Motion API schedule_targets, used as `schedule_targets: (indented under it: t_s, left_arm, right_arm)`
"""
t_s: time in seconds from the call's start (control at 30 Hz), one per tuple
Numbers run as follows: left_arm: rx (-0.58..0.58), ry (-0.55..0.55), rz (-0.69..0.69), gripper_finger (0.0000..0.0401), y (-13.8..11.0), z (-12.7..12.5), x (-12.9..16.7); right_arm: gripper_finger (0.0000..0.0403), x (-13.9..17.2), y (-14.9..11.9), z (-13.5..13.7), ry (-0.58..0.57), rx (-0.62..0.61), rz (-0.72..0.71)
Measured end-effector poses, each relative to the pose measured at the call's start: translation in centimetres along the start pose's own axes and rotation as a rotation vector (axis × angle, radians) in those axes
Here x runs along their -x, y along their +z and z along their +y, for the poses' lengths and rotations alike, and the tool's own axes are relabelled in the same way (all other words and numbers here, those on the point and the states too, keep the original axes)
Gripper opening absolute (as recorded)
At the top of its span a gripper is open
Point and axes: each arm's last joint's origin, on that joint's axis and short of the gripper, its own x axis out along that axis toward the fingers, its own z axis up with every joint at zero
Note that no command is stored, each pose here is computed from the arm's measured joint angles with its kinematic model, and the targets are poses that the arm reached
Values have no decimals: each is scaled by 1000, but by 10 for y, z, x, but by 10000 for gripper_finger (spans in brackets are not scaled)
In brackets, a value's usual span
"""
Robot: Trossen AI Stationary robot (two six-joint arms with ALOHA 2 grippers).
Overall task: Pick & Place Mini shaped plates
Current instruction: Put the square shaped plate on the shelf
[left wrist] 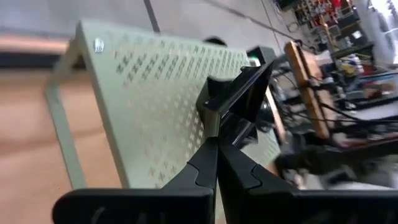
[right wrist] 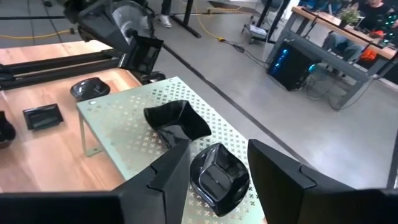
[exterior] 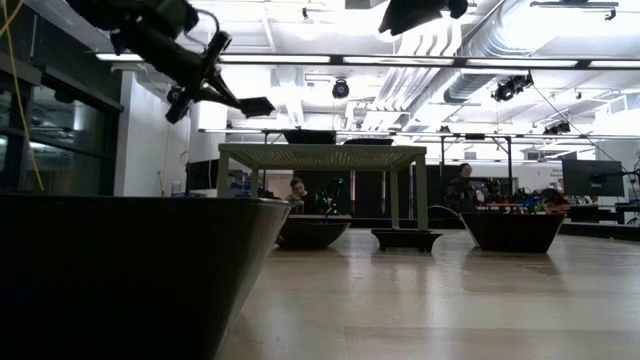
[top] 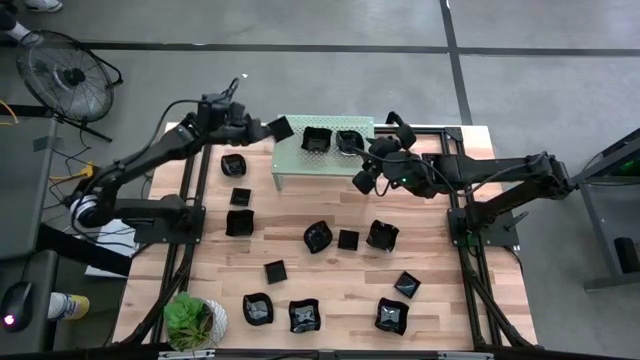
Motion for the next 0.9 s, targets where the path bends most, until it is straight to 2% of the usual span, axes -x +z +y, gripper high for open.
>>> schedule_targets:
  t_s: [0.13,0.33,0.53,0.77,0.9]
  left_arm:
    - [110,-42,104,0,9,17,-3]
    - [209,-24,200,0,17,30,-8]
    - [215,-35,307,0,35,18,-20]
    - [153,106,445,0,55,12,-33]
    - [129,98,476,0,65,13,-36]
  right_arm:
    - [157,0,0,0,6,3,3]
    - [154,0,0,0,6,7,3]
    - [158,0,0,0,6,7,3]
    - [155,0,0,0,10,7,4]
    - [159,0,0,1,27,5,7]
